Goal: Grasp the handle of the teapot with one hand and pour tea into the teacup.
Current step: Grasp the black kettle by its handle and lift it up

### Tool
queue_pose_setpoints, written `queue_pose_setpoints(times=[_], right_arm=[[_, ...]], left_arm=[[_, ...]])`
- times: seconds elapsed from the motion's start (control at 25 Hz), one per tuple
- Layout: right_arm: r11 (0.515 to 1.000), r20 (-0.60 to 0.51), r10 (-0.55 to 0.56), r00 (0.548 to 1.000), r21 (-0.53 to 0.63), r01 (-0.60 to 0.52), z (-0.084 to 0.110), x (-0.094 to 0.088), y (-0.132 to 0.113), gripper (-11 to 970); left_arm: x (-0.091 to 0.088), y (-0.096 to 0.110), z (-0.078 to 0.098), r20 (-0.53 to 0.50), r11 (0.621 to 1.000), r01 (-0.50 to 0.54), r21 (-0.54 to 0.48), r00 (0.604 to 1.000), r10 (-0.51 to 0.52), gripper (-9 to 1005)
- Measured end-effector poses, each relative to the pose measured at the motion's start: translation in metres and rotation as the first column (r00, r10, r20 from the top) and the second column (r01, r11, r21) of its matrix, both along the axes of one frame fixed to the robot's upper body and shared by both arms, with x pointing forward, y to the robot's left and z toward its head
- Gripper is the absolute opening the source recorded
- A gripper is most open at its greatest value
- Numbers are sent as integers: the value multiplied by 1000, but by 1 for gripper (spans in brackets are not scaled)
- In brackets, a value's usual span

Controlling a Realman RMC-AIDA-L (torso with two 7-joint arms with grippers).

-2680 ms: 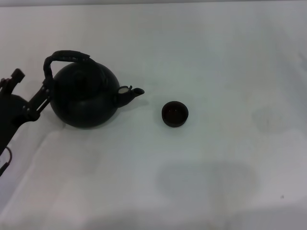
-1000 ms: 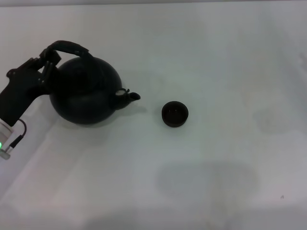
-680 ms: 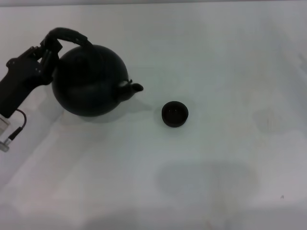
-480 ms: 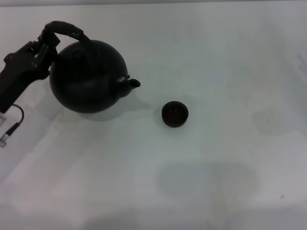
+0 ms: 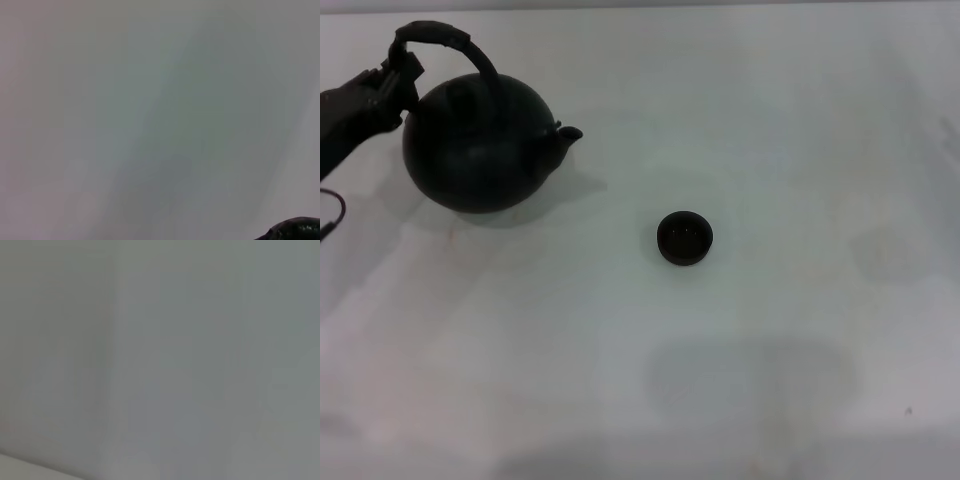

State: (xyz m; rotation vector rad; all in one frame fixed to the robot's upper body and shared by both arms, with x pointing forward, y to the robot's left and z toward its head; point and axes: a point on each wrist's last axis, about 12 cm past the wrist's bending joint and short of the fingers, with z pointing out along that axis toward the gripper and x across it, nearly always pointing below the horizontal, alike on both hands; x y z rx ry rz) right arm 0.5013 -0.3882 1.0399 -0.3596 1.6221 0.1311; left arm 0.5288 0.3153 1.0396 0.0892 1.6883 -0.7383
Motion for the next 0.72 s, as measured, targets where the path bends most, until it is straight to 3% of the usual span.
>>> queue_pose_setpoints(times=[0.36,0.72], right_arm=[[1000,-11,-13,1000,0,13,-2,0,-1,852],[1000,-23,-22,999,10,22,-6,-3,0,851]], left_arm=[[33,7,20,-91,989,25,149,996,-11,159],[60,-30,47,-110,943,124,308,989,-94,158]])
